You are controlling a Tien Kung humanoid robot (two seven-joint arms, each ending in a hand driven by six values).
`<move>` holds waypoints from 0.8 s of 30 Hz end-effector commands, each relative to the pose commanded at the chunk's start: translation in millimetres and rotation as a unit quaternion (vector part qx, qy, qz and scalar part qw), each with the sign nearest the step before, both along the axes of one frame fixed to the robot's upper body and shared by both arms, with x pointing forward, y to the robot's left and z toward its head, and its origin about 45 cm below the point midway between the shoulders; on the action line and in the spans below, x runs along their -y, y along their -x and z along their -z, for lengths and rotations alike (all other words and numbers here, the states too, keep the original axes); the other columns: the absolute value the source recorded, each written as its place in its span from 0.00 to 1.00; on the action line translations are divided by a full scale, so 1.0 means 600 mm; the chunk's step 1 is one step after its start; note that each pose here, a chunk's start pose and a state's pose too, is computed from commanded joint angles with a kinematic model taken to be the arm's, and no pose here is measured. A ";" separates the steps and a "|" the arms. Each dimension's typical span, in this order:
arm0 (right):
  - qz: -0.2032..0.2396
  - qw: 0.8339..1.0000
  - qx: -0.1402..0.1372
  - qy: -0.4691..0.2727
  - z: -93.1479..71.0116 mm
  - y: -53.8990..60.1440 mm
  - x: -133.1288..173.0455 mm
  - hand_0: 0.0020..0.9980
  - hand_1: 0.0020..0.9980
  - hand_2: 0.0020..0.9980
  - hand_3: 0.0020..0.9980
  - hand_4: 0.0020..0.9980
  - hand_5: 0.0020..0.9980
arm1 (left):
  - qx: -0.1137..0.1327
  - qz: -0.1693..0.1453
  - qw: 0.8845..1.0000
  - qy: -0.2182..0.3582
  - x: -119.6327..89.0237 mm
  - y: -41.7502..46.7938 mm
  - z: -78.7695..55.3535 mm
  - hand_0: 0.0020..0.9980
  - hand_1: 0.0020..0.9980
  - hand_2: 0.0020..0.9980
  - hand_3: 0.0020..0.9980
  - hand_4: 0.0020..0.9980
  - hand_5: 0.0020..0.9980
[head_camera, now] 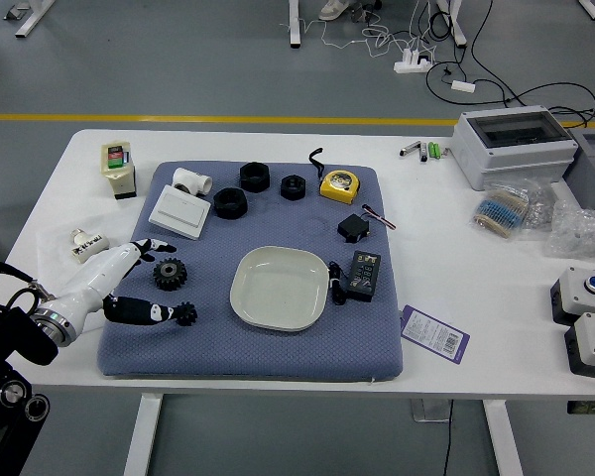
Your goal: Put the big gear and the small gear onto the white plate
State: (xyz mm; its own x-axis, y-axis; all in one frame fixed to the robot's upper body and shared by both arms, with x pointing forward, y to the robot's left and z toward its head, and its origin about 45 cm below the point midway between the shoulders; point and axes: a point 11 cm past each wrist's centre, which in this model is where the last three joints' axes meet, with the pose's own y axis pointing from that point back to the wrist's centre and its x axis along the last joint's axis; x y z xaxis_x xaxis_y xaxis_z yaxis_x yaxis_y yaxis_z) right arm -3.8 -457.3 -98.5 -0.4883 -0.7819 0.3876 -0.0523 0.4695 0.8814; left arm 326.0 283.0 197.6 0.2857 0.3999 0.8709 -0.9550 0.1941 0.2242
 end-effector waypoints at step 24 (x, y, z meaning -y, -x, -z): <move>0.000 1.000 0.001 0.001 -0.001 -0.003 0.002 0.61 0.63 0.73 0.54 0.73 0.70 | -0.031 0.021 0.999 -0.012 0.038 -0.002 0.061 0.48 0.54 0.58 0.56 0.62 0.03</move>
State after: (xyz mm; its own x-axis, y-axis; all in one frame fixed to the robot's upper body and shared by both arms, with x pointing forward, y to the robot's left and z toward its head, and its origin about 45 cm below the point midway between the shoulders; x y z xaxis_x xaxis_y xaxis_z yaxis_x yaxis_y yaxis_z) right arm -2.3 -458.5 -98.0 -0.4894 -0.7806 0.3889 -0.0538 0.4721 0.8799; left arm 327.2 260.1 161.0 0.3556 0.3664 0.8598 -0.9302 0.2278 0.2877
